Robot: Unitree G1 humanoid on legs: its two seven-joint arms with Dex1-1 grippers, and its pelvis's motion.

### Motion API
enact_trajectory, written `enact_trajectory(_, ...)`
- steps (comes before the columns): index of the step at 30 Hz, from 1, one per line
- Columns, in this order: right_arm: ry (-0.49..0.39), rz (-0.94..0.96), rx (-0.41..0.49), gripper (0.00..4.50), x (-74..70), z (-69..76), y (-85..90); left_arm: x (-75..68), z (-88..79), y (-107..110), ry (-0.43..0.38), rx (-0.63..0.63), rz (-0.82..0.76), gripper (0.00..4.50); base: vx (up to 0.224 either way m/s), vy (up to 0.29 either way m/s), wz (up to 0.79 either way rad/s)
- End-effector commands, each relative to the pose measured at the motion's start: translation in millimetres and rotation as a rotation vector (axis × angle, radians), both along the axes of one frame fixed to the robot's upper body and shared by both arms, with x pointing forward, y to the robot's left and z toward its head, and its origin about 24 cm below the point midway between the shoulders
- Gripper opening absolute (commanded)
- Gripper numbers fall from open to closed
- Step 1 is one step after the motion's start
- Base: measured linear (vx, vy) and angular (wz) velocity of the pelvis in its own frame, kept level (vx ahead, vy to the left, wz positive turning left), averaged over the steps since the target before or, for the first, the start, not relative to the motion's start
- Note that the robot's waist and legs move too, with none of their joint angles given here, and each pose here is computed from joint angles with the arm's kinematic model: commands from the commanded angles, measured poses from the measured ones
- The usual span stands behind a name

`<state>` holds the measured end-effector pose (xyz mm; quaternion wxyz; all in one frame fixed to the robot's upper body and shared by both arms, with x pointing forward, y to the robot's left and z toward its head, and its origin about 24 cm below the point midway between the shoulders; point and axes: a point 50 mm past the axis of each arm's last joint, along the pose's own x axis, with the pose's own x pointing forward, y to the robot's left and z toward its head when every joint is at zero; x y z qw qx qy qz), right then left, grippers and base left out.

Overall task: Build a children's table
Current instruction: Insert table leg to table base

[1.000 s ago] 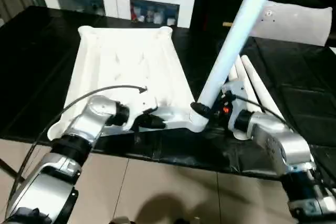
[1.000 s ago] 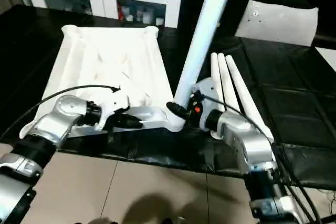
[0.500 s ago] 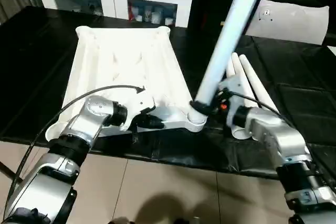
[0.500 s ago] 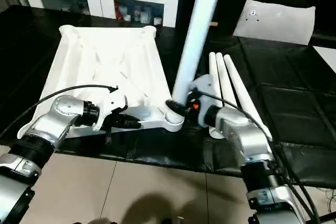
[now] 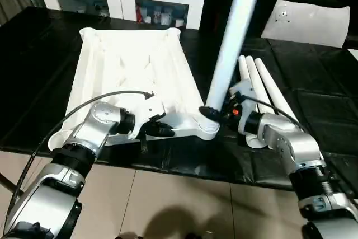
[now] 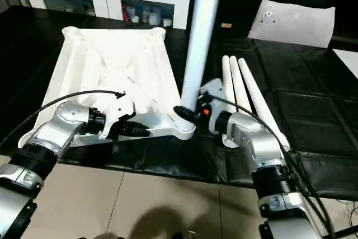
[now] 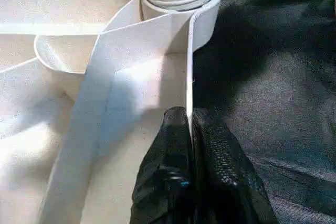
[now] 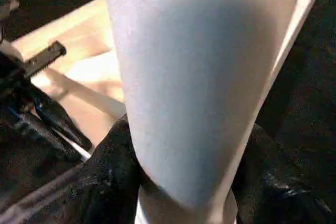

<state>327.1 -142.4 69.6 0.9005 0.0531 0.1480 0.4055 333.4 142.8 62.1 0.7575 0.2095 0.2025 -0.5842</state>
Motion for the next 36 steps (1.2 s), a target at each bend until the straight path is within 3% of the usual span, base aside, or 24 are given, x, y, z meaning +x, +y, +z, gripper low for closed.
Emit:
enact_trajectory(1, 0.029, 0.005, 0.038, 1.93, -0.5, -1.5, 2.7, 4.1, 8.7, 0.2, -0.042, -0.025, 0.027, 0.00, 0.000, 0.000, 0.00)
enact_trajectory(9, 0.085, -0.105, 0.153, 1.93, -14.5, -17.4, -16.1, 3.8, 9.5, 2.0, -0.039, -0.037, 0.034, 0.00, 0.000, 0.000, 0.00)
enact_trajectory(17, 0.056, -0.137, 0.153, 1.93, -39.4, -35.6, -15.5, 6.0, 10.7, 1.4, -0.054, -0.048, 0.054, 0.00, 0.000, 0.000, 0.00)
enact_trajectory(21, 0.000, -0.092, 0.002, 1.93, -50.4, -43.6, -13.3, 6.7, 10.7, 1.2, -0.062, -0.050, 0.063, 0.00, 0.000, 0.000, 0.00)
enact_trajectory(25, -0.016, -0.030, -0.085, 1.93, -56.0, -44.9, -9.6, 6.8, 10.5, 1.2, -0.068, -0.050, 0.068, 0.00, 0.000, 0.000, 0.00)
enact_trajectory(31, -0.042, 0.054, -0.145, 1.93, -55.8, -42.5, -2.7, 5.7, 8.8, 0.6, -0.071, -0.049, 0.072, 0.00, 0.000, 0.000, 0.00)
enact_trajectory(36, -0.053, 0.140, -0.170, 1.93, -46.6, -39.1, 5.4, 2.1, 7.9, -0.4, -0.072, -0.052, 0.064, 0.00, 0.000, 0.000, 0.00)
